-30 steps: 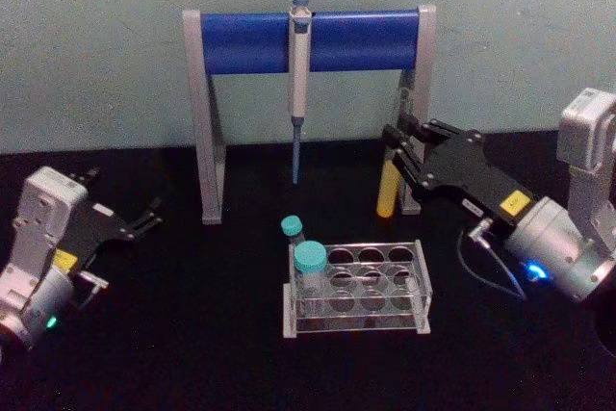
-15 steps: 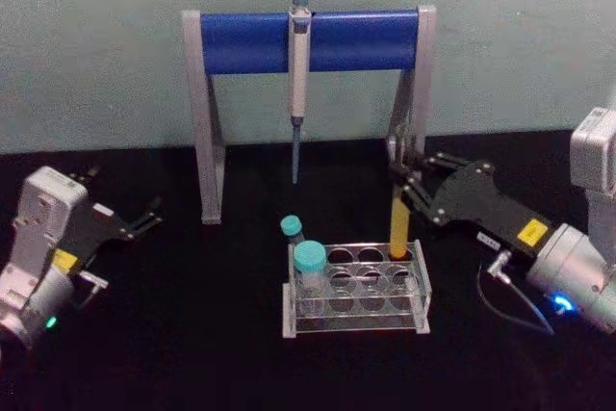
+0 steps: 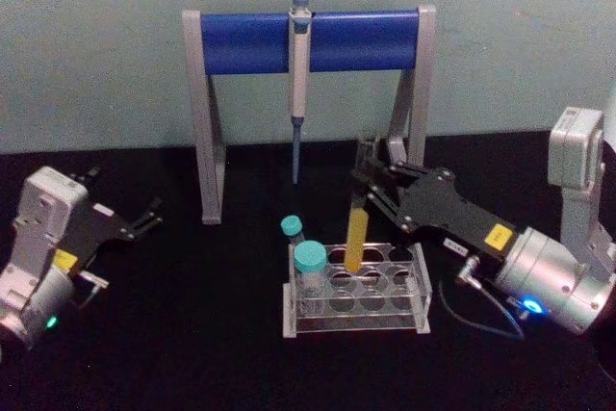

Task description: Pick up the test tube from the test tube rack, shake it, then place it back into the test tube rack.

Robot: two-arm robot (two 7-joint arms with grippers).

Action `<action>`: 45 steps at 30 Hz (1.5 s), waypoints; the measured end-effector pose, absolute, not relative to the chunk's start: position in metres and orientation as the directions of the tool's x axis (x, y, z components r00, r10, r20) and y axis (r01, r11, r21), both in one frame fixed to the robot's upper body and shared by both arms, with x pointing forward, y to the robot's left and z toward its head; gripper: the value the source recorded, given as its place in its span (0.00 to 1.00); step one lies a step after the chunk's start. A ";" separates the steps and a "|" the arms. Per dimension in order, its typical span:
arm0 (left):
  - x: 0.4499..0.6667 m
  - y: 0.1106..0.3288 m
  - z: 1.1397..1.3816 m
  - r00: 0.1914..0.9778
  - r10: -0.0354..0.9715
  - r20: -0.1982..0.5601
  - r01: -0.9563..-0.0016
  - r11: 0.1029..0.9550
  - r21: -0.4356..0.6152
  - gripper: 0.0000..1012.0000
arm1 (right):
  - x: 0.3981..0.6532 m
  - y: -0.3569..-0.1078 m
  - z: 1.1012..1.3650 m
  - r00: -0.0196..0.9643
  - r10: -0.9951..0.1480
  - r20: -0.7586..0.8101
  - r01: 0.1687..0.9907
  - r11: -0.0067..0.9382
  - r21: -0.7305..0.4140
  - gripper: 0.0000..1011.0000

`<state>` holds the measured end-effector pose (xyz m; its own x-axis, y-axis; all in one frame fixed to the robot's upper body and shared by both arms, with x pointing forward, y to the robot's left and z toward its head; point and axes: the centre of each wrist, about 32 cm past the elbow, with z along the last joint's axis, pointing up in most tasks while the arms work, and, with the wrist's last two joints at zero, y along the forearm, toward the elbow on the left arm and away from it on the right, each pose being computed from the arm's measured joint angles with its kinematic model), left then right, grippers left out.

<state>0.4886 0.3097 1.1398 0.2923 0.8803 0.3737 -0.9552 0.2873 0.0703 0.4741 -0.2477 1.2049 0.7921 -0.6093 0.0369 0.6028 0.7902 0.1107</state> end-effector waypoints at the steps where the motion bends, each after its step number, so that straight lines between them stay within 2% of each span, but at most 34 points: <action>1: 0.489 0.310 1.140 0.292 0.880 0.374 -0.955 0.287 0.070 0.99 | 0.477 -0.246 1.203 0.792 -0.610 0.032 0.602 0.788 0.125 0.23; 11: 0.489 0.310 1.140 0.292 0.880 0.374 -0.955 0.287 0.070 0.99 | 0.496 -0.238 1.198 0.763 -0.645 0.048 0.624 0.754 0.205 0.23; 24: 0.489 0.310 1.140 0.292 0.880 0.374 -0.955 0.287 0.070 0.99 | 0.502 -0.244 1.197 0.703 -0.706 0.086 0.681 0.703 0.203 0.23; 37: 0.489 0.310 1.140 0.292 0.880 0.374 -0.955 0.287 0.070 0.99 | 0.481 -0.265 1.205 0.662 -0.737 0.136 0.721 0.675 0.153 0.23; 45: 0.489 0.310 1.140 0.292 0.880 0.374 -0.955 0.287 0.070 0.99 | 0.465 -0.269 1.211 0.694 -0.707 0.138 0.702 0.706 0.094 0.23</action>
